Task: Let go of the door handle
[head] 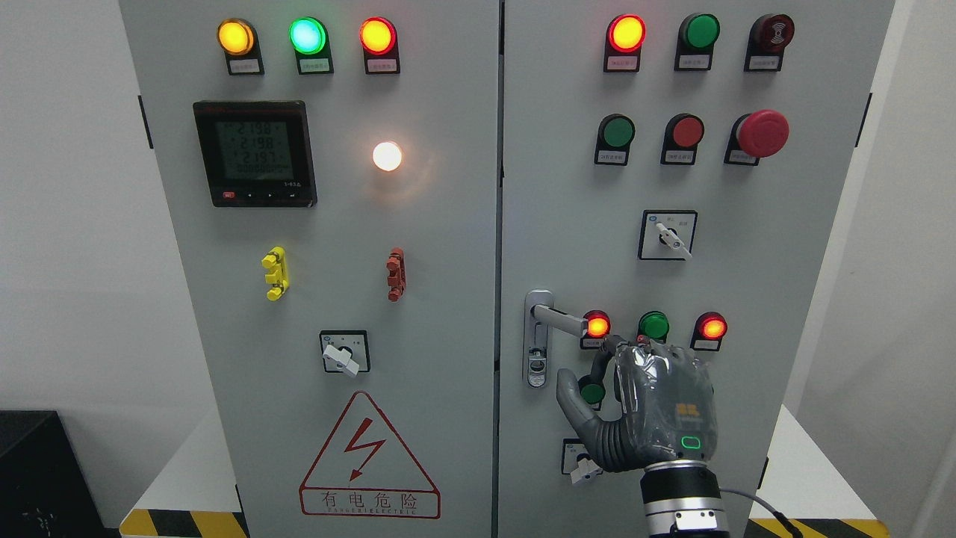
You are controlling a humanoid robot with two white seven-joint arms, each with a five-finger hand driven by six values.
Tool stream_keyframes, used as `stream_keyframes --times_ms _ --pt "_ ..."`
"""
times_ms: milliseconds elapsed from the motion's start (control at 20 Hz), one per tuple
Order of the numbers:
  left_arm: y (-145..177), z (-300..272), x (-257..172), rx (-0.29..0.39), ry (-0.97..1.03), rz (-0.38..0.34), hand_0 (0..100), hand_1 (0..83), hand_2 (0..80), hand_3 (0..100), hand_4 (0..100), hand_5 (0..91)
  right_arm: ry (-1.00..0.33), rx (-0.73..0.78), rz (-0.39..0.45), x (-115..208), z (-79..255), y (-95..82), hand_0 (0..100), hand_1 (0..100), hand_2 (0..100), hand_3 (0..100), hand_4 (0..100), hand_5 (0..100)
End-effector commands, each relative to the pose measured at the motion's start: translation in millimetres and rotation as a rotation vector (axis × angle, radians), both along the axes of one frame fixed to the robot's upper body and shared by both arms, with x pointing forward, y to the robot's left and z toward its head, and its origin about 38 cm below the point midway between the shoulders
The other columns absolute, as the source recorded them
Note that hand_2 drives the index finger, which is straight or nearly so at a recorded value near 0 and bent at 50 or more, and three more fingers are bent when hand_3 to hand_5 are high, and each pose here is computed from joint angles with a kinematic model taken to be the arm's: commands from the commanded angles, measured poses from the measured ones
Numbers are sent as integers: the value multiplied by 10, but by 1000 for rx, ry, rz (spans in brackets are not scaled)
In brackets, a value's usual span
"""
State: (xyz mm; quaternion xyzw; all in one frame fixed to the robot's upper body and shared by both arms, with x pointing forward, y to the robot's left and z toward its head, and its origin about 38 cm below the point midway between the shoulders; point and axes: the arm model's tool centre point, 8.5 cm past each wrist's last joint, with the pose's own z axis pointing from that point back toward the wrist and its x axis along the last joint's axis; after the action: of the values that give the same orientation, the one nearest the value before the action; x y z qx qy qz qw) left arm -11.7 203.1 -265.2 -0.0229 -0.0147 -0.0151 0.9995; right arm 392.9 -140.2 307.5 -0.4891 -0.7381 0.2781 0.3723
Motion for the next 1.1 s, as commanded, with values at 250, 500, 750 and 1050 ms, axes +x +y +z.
stream_keyframes --times_ms 250,500,750,1050 --pt "8 0 1 2 -1 0 0 0 44 106 4 0 -95 31 40 -288 -163 -265 410 398 574 883 711 631" --pt "-2 0 -1 0 1 0 0 0 44 106 5 0 -135 16 41 -335 -198 -561 371 391 478 753 617 488" --pt "8 0 -1 2 1 0 0 0 43 105 4 0 -136 51 58 -354 -225 -657 368 360 328 536 440 255" --pt "8 0 1 2 -1 0 0 0 43 105 4 0 -147 55 68 -364 -207 -666 350 325 209 235 171 44"
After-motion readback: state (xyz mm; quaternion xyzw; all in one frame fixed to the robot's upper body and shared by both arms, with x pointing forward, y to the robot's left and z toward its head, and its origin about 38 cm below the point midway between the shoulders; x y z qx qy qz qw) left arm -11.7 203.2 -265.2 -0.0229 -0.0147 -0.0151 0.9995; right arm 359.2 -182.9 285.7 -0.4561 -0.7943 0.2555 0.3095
